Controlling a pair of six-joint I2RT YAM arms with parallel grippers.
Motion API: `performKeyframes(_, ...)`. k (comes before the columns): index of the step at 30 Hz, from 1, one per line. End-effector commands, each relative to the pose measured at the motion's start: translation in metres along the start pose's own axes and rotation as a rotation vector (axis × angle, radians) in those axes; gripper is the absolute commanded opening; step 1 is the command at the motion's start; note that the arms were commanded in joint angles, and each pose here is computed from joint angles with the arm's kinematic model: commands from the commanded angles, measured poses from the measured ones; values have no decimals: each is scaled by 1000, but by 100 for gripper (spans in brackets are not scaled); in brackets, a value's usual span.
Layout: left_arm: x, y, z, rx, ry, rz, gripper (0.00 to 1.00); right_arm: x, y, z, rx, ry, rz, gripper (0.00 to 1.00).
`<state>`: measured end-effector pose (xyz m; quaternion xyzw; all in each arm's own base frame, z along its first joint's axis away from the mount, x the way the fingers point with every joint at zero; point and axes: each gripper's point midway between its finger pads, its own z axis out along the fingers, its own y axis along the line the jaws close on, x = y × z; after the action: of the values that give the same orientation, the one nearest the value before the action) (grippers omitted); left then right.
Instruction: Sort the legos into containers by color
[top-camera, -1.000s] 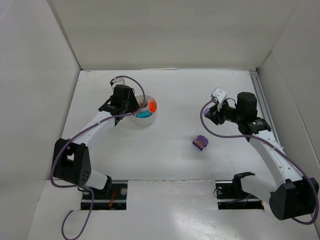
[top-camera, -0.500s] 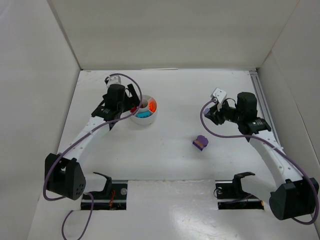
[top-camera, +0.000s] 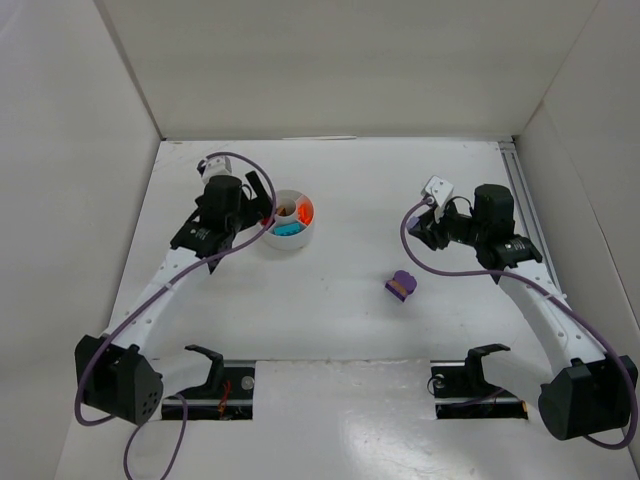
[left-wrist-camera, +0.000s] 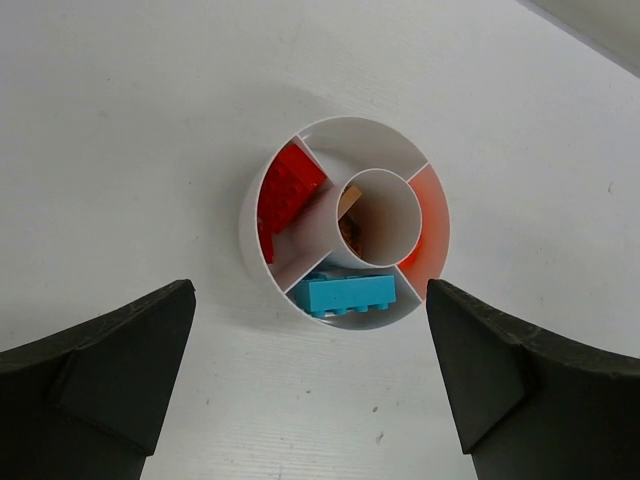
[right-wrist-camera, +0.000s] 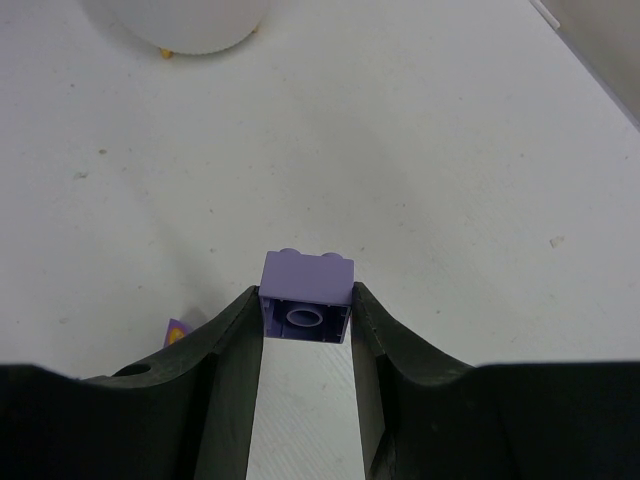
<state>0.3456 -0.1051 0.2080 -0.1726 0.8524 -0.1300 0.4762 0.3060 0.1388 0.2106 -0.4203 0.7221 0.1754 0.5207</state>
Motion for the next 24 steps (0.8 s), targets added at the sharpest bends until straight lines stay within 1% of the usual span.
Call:
performKeyframes(1,-3,5,-9,-24,-22,-42,100,-29,-6,-8,14,-77,-61,23)
performKeyframes(7,10,7,-12,-21,4,-57,100,-40,7,13,-25,-70,-96,23)
performKeyframes(10,14,13,-13,-42,14,-77,100,-55,13,24,-55,-100,-117,23)
performKeyframes(13,19,16,-16,-60,19,-78,100,-66,13,38,-68,-101,-132,23)
performKeyframes(15,19,14,-21,-45,11,-90,100,-78,21,53,-103,-110,-150,23)
performKeyframes(16,25,15,-20,-44,27,-87,100,-80,17,58,-94,-110,-152,23)
performKeyframes(18,23,15,-25,-34,14,-106,100,-88,18,74,-121,-107,-156,23)
performKeyframes(24,24,23,-27,-66,-3,-140,100,-122,35,122,-198,-134,-196,23)
